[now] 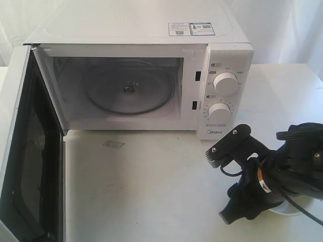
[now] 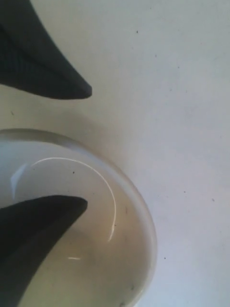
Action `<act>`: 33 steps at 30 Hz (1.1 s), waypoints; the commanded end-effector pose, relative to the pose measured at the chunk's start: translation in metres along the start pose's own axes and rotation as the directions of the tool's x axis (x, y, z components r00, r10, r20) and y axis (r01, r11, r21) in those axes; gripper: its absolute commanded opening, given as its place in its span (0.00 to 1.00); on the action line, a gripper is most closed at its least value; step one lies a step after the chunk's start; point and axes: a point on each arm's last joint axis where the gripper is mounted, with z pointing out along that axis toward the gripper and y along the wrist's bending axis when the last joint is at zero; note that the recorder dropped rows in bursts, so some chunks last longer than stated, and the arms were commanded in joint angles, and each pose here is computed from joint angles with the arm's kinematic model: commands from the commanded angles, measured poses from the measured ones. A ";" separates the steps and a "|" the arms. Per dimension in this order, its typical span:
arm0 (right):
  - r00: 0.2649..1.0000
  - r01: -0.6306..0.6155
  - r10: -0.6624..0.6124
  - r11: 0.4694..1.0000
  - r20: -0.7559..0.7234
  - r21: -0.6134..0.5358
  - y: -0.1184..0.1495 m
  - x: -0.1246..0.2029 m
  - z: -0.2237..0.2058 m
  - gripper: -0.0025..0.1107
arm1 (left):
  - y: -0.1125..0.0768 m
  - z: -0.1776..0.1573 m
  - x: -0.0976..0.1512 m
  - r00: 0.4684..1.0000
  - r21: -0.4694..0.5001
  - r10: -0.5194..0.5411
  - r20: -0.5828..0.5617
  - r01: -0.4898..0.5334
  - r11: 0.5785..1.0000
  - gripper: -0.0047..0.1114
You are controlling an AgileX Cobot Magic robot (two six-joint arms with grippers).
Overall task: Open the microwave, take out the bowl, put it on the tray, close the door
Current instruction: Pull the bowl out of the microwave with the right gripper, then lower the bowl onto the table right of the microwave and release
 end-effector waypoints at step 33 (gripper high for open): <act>0.469 -0.099 0.390 0.915 0.792 -0.392 -0.024 0.066 -0.205 0.04 | 0.000 0.000 0.001 1.000 0.001 -0.005 0.002 0.005 1.000 0.04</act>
